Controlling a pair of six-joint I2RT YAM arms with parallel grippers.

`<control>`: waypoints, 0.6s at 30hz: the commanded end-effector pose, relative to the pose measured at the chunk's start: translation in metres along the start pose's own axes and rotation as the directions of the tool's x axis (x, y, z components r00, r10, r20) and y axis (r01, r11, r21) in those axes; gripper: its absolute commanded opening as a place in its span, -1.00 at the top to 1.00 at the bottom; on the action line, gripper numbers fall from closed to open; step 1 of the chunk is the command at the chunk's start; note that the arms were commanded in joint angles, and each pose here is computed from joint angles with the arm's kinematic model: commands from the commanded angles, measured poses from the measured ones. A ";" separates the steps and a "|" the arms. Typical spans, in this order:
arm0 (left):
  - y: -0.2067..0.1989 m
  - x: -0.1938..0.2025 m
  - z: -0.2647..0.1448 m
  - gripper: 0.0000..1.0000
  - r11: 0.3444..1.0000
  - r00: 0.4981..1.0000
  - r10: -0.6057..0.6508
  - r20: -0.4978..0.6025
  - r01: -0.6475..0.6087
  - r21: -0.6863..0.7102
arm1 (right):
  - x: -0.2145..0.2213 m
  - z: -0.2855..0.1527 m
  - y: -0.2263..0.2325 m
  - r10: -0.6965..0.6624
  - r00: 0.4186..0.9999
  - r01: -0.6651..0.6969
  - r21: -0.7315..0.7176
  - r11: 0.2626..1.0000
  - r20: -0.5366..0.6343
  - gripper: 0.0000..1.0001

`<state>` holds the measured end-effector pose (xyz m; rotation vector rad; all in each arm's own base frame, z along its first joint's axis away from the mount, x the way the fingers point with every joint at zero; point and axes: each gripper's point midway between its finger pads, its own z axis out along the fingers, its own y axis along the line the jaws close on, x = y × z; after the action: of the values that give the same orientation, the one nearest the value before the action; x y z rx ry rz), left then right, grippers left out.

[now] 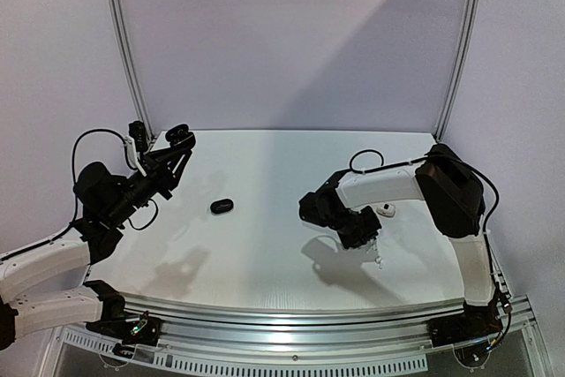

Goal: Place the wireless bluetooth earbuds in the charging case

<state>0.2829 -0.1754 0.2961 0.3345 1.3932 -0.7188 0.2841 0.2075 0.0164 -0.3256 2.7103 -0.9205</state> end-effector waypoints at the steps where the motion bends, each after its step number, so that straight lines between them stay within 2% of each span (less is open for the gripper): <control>1: 0.000 0.002 -0.002 1.00 1.000 1.000 0.009 0.001 -0.009 0.001 | 0.014 0.010 0.040 0.009 0.997 -0.019 -0.122 0.992 -0.082 0.85; 15: 0.000 0.002 -0.002 1.00 1.000 1.000 0.011 0.001 -0.011 0.004 | 0.014 -0.003 0.084 -0.032 0.995 0.013 -0.200 0.980 -0.091 0.44; 18: 0.000 0.003 -0.002 1.00 1.000 1.000 0.011 0.000 -0.011 0.004 | 0.012 -0.007 0.090 -0.032 0.995 0.012 -0.214 0.977 -0.089 0.41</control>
<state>0.2829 -0.1754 0.2962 0.3347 1.3927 -0.7185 0.2795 0.2429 0.0168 -0.3874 2.7496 -0.8551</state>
